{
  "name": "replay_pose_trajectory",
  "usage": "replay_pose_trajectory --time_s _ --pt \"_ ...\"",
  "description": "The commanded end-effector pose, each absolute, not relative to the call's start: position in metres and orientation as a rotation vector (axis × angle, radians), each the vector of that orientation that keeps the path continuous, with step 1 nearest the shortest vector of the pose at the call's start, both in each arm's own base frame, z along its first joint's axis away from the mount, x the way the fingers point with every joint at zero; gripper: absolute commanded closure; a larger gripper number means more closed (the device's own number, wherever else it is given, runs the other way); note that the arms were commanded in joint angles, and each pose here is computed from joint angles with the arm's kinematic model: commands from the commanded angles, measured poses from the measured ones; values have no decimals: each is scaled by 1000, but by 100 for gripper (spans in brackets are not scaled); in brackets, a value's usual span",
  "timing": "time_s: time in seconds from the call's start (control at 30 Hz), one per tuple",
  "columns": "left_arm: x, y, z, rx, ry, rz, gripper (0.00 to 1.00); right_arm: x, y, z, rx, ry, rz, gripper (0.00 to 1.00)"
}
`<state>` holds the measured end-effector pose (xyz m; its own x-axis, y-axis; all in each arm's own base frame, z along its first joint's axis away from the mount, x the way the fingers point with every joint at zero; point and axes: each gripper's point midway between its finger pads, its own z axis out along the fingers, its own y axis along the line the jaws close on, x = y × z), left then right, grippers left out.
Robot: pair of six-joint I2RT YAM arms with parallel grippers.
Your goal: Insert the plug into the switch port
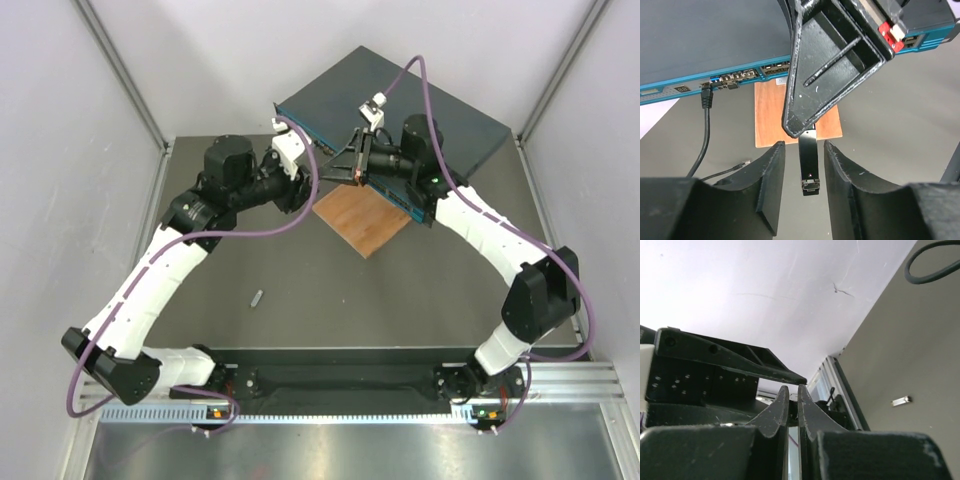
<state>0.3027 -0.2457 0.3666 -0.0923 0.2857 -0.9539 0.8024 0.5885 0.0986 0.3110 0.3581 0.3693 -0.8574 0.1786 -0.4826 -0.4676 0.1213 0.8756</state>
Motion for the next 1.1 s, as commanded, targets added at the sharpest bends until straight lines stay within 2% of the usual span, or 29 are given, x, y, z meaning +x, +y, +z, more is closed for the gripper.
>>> replay_pose_trajectory --time_s 0.0,0.07,0.23,0.3,0.43,0.6,0.63,0.67,0.77,0.8,0.83,0.87,0.9,0.93,1.03,1.07 --pt "298 -245 381 925 1583 -544 57 312 357 392 -272 1849 1836 100" --pt "297 -244 378 941 1584 -537 53 314 355 393 -257 1848 1833 100" --pt "298 -239 367 948 1608 -507 51 316 353 395 -227 1844 1865 100" --pt "298 -238 367 944 1610 -501 52 315 353 395 -214 1847 1878 100" --pt "298 -240 369 944 1600 -514 63 315 353 394 -212 1851 1881 100" --pt "299 -244 371 949 1587 -527 66 315 353 392 -202 1860 1885 100" --pt "298 -244 370 954 1588 -533 68 314 353 393 -205 1859 1888 100" --pt "298 -245 371 953 1587 -538 76 314 353 393 -204 1858 1890 100" --pt "297 -247 373 955 1576 -554 91 314 353 393 -206 1856 1892 100" --pt "297 -248 372 951 1581 -558 100 313 353 393 -213 1856 1893 100" --pt "297 -248 374 941 1583 -562 100 313 353 392 -220 1855 1892 92" --pt "298 -249 374 929 1590 -572 100 314 353 393 -228 1850 1887 78" --pt "298 -249 372 926 1601 -577 100 315 352 395 -237 1840 1881 62" --pt "298 -248 370 924 1614 -577 100 316 350 395 -237 1842 1871 40" --pt "302 -243 363 884 1665 -563 100 327 338 410 -275 1790 1801 22" --pt "304 -240 358 868 1694 -561 100 334 328 417 -288 1768 1749 21"
